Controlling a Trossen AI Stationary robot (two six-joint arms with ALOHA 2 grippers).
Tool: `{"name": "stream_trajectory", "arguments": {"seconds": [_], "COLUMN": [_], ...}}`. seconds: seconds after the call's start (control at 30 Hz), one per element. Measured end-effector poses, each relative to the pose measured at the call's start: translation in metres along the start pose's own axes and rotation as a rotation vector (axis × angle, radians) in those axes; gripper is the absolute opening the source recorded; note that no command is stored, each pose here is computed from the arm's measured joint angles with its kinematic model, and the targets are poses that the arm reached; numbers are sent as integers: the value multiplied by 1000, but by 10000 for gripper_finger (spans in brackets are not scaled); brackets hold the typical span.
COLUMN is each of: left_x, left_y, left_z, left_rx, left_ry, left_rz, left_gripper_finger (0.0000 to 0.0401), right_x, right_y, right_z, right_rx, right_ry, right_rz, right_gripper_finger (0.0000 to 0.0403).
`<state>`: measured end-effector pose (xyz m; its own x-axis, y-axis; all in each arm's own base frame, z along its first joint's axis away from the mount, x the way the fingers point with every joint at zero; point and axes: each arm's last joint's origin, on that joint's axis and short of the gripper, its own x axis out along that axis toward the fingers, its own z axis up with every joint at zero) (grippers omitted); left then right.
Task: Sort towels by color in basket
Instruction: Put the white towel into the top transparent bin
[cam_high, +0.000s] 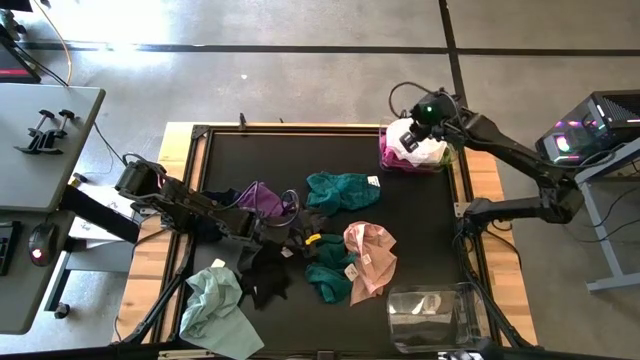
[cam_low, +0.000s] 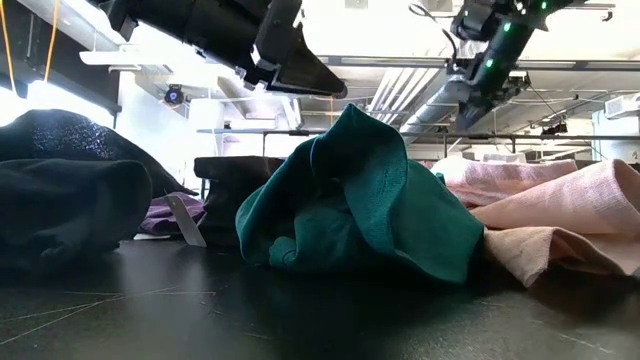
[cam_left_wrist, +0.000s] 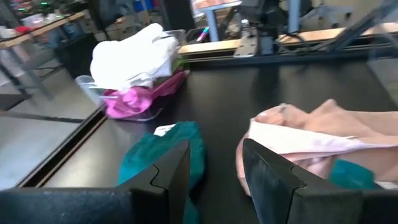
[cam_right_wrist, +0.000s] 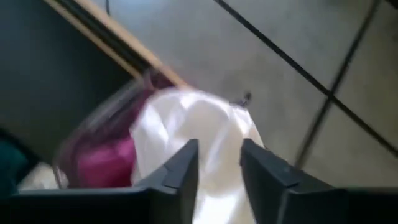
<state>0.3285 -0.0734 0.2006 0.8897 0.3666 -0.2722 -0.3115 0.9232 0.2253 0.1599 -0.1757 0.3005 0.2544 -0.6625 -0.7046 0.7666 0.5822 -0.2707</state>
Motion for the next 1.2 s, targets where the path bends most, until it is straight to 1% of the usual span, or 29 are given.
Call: {"name": "stream_trajectory", "arguments": {"seconds": [0.1,0.17,0.23,0.3,0.4,0.47,0.57,0.63,0.73,0.9,0.97,1.07,1.13,1.2], "left_x": [0,0,0,0,0,0,0,0,0,0,0,0,1,1], "left_y": [-1,-1,-1,-1,-1,-1,-1,0,0,0,0,0,0,0], "left_z": [0,0,0,0,0,0,0,0,0,0,0,0,0,1], "left_rx": [1,7,17,19,18,19,19,19,19,18,18,13,9,6], "left_ry": [0,1,0,0,0,0,0,1,1,1,1,0,-2,-5], "left_rz": [-23,-24,-24,-24,-23,-24,-23,-22,-22,-22,-22,-22,-20,-20], "left_gripper_finger": [133,133,133,133,133,133,133,133,133,133,133,133,133,133], "right_x": [25,44,63,81,103,113,120,119,110,78,63,44,33,27], "right_y": [-7,-9,-10,-7,-2,1,2,2,0,-9,-13,-17,-19,-19], "right_z": [-7,-14,-23,-32,-42,-48,-49,-49,-46,-33,-28,-26,-27,-30], "right_rx": [70,93,116,130,118,96,80,69,58,60,77,126,177,192], "right_ry": [15,60,133,205,301,356,370,368,344,294,255,209,198,224], "right_rz": [-4,-6,5,51,103,108,111,114,115,109,102,91,85,93], "right_gripper_finger": [31,9,14,19,10,3,7,15,38,104,130,156,164,165]}}
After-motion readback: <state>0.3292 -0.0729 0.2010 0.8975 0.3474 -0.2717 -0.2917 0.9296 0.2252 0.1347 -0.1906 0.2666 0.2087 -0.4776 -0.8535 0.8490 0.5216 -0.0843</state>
